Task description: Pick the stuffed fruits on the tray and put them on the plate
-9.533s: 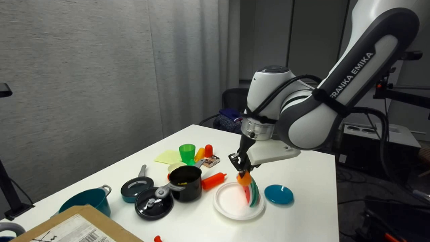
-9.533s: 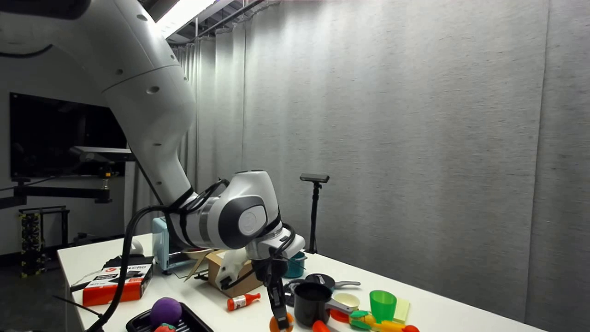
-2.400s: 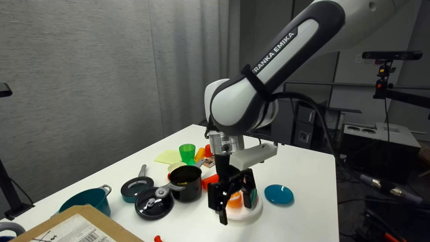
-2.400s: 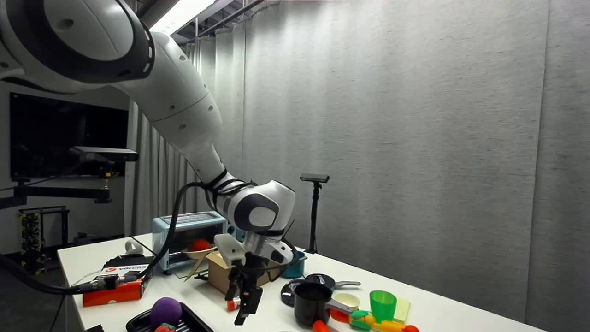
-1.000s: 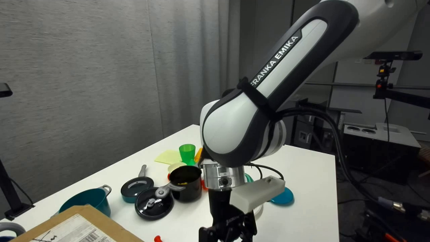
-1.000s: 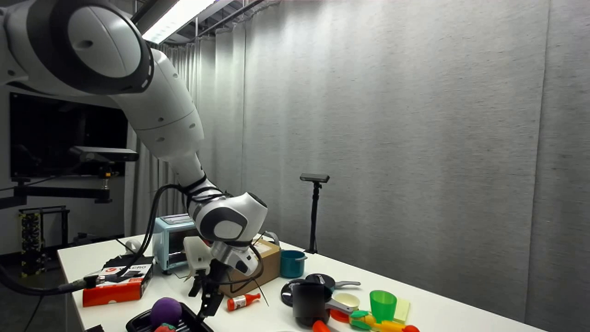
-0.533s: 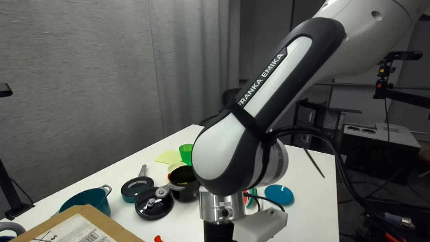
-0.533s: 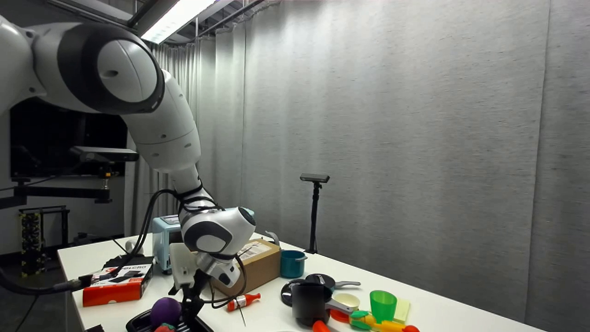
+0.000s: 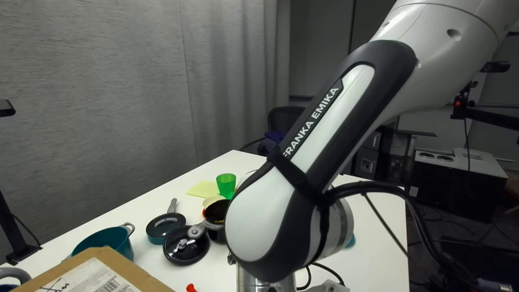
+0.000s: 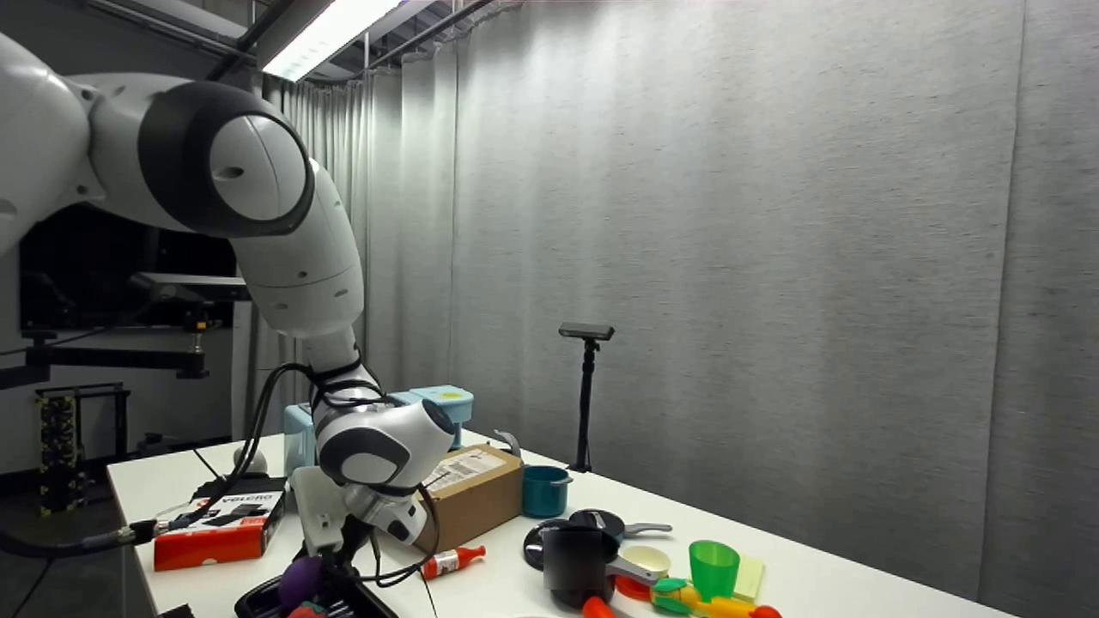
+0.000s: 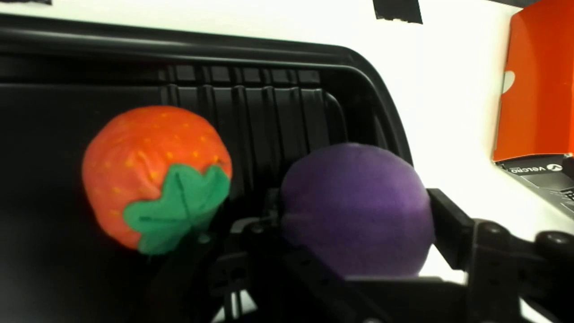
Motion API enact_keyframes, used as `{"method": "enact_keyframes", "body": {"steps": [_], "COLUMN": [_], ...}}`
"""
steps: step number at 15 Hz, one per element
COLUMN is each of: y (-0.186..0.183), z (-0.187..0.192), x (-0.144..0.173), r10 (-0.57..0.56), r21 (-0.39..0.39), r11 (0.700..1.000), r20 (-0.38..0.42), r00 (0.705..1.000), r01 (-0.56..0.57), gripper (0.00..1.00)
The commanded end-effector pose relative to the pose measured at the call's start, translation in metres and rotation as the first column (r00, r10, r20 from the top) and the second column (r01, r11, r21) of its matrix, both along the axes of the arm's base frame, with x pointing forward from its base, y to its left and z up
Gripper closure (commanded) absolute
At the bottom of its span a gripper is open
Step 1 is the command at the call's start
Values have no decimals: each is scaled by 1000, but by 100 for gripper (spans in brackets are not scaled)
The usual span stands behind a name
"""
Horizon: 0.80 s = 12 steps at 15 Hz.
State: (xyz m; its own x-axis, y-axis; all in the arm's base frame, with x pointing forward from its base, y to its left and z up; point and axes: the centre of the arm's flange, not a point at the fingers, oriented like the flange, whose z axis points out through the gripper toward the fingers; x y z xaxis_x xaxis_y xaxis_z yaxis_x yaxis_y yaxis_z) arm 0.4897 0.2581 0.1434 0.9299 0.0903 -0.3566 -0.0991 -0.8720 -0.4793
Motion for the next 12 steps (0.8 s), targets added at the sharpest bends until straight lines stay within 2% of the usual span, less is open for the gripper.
{"method": "enact_keyframes", "body": {"steps": [1,4,7,9,11,12], "y": [-1,-4,-16,-30,-47,-56], "z": [3,14,30,43,57,66], "x": [1,3,12,18,24,26], "r10": [16,33,85,95,43,-5], "r21": [15,-5,-96,-169,-244,-254], "r11": [1000,999,992,983,970,966], "r20": [50,76,89,101,140,172], "r00": [999,997,992,990,989,985], "r01": [-16,-32,-77,-77,-7,49], "gripper": [51,73,91,95,94,94]}}
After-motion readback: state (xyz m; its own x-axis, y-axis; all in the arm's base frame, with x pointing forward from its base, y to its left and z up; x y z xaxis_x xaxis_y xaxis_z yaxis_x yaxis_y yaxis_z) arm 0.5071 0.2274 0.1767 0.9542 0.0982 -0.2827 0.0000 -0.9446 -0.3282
